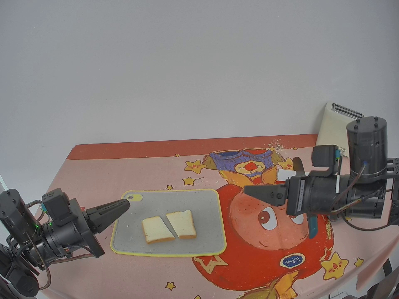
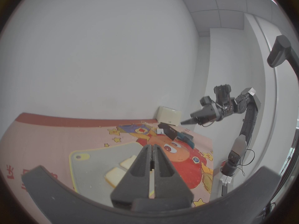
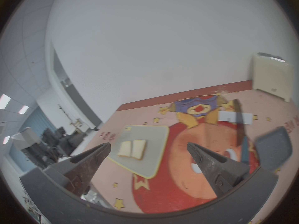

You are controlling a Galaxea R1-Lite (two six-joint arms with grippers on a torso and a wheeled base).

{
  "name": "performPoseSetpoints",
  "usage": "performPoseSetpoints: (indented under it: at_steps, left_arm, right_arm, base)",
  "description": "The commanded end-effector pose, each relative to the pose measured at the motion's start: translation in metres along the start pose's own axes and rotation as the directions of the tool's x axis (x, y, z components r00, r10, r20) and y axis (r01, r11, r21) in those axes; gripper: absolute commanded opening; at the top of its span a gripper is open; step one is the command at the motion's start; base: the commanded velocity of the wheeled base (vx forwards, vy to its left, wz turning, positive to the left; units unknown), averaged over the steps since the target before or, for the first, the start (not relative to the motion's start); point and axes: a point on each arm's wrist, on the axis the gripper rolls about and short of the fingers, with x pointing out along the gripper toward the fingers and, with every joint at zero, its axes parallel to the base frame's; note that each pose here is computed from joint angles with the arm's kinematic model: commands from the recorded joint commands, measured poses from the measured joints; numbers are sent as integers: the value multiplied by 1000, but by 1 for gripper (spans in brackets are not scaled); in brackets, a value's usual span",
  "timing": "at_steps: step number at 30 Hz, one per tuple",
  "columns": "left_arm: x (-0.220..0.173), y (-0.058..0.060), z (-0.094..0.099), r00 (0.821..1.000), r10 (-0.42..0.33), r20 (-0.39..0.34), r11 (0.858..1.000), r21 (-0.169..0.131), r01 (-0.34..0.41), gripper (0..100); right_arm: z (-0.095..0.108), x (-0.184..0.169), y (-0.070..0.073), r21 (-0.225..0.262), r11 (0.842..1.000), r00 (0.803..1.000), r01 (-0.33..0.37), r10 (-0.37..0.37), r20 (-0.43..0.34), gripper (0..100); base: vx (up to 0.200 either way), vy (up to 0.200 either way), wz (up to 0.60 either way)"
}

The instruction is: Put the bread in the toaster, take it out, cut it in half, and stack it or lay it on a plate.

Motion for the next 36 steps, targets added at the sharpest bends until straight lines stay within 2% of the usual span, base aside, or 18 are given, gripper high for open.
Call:
performPoseSetpoints:
  at_steps: [1,3,6,8,9,10,13,15,22,27,28,30,31,32,33,36]
  left_arm:
    - [19,8,-22,993,-7,-120,998,-70,-1,0]
    - [30,14,-32,987,-5,-164,996,-90,-10,0]
    - [40,18,-34,986,-3,-166,996,-94,-13,0]
    - [43,19,-33,987,6,-164,995,-99,-23,0]
    - [47,21,-32,988,48,-146,990,-123,-66,0]
    - [51,20,-32,988,61,-140,988,-133,-80,0]
    - [53,17,-30,987,103,-121,978,-168,-123,0]
    - [52,16,-29,987,110,-118,976,-173,-130,0]
    - [40,12,-24,974,156,-162,966,-180,-185,0]
    - [30,1,19,965,180,-189,958,-188,-215,0]
    - [25,-2,26,959,184,-217,955,-193,-227,0]
    - [15,-9,35,930,196,-312,941,-207,-267,0]
    - [12,-11,38,922,199,-332,938,-209,-278,0]
    - [12,-11,38,922,199,-332,938,-209,-278,0]
    - [7,-15,46,902,204,-380,929,-216,-301,0]
    - [5,-15,48,884,219,-413,919,-216,-329,0]
  right_arm:
    - [6,50,11,15,998,997,-66,66,-41,0]
    - [-8,79,8,14,998,991,-59,60,-119,0]
    - [-27,101,6,0,1000,982,-30,30,-187,0]
    - [-30,108,8,-3,1000,984,-25,24,-179,0]
    - [-24,112,13,8,999,994,-42,43,-105,0]
    - [-23,112,14,15,998,996,-55,56,-75,0]
    - [-17,111,17,85,993,997,-79,80,-17,0]
    - [-16,111,19,115,990,996,-83,84,-12,0]
    - [-20,113,19,121,991,997,-51,57,-44,0]
    - [-20,109,40,166,986,998,-32,40,-45,0]
    - [-20,108,42,170,985,998,-30,40,-55,0]
    - [-20,111,43,172,985,997,-5,19,-79,0]
    - [-19,112,43,173,985,996,4,11,-83,0]
    - [-19,112,43,173,985,996,4,11,-83,0]
    - [-19,119,40,184,982,995,32,-15,-94,0]
    - [-21,123,38,203,978,995,40,-20,-99,0]
  base:
    - [0,0,0]
    - [0,0,0]
    - [0,0,0]
    - [0,0,0]
    - [0,0,0]
    - [0,0,0]
    - [0,0,0]
    - [0,0,0]
    - [0,0,0]
    - [0,0,0]
    - [0,0,0]
    - [0,0,0]
    - [0,0,0]
    - [0,0,0]
    - [0,0,0]
    - [0,0,0]
